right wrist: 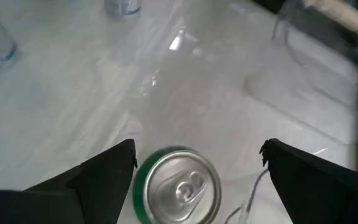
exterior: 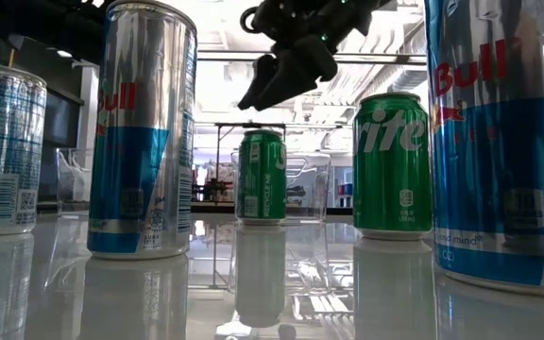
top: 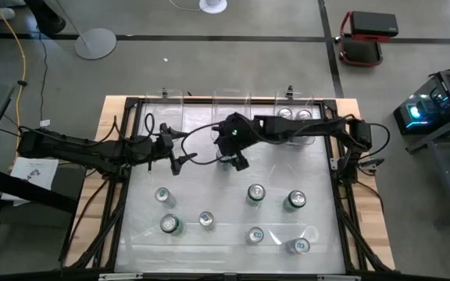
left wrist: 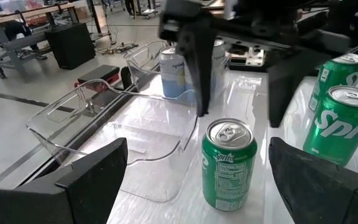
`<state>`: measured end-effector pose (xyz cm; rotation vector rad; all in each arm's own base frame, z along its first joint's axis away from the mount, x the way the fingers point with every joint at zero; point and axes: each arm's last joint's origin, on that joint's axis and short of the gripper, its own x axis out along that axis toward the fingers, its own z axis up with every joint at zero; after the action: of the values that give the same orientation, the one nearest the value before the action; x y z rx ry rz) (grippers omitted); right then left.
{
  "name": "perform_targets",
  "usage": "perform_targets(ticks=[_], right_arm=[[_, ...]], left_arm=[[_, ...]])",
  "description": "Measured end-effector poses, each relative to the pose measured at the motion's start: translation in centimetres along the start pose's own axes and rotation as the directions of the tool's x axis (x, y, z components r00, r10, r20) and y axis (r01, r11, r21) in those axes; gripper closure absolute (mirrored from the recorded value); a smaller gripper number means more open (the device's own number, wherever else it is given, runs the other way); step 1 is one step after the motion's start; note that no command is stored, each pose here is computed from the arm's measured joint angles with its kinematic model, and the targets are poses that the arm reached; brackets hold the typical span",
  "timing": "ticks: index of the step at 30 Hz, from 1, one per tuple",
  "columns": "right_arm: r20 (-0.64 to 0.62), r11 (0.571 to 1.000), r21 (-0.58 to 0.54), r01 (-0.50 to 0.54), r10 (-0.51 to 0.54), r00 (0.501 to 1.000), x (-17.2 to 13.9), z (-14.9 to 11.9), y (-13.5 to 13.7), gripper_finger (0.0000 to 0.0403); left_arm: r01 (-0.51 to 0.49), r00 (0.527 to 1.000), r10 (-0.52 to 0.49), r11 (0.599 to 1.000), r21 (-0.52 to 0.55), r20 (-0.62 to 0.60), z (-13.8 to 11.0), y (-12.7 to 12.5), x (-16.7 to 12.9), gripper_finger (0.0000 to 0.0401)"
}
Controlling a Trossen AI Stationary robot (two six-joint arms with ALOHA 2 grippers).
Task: Sort soda cans
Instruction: Put the top green soda can into the middle transparent bin
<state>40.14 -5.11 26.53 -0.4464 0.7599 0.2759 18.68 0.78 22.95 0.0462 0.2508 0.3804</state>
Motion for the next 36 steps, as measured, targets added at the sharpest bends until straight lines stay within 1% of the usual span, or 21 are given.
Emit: perform_targets(ticks=[3,8,14,17,21,27,29,36], right_arm=[[-0.001,0.998,-0.004,-0.063,0.063,0.998,0.7,-0.3,-0.6,0.0057],[-0.086,0.99,-0.05,-0.135,0.131,0.988,3.1,-1.5,-0.4,0.0057],[-0.133,0.986,-0.04,-0.16,0.153,0.979,3.3,-2.0,-0.2,0.0057],[-0.137,0.987,-0.04,-0.155,0.149,0.979,3.3,-2.0,-0.2,0.0057],[-0.191,0.994,-0.038,-0.106,0.097,0.977,3.8,-2.3,-0.2,0.0057],[-0.257,0.993,0.083,-0.08,0.099,0.961,4.5,-2.9,0.1,0.0057],[-0.277,0.992,0.112,-0.056,0.085,0.957,4.6,-3.0,0.2,0.0061],[-0.282,0.985,0.173,-0.029,0.077,0.956,4.6,-1.9,1.0,0.0111]], left_arm=[[0.0,1.0,0.0,1.0,-0.001,0.001,0.0,0.0,0.0,0.0034],[0.0,1.0,0.0,1.0,-0.011,0.007,0.1,0.0,0.0,0.0034],[-0.002,1.0,0.002,1.0,-0.018,0.007,0.1,0.0,0.0,0.0034],[-0.002,1.0,0.002,1.0,-0.018,0.007,0.1,0.0,0.0,0.0034],[-0.001,1.0,0.001,1.0,-0.016,0.004,0.0,0.0,0.0,0.0034],[-0.001,1.0,0.001,1.0,-0.015,0.0,0.0,0.0,0.0,0.0034],[-0.001,1.0,0.001,1.0,-0.013,-0.003,0.0,0.0,0.0,0.0034],[-0.002,1.0,0.001,1.0,-0.013,-0.004,-0.1,0.0,0.0,0.0034]])
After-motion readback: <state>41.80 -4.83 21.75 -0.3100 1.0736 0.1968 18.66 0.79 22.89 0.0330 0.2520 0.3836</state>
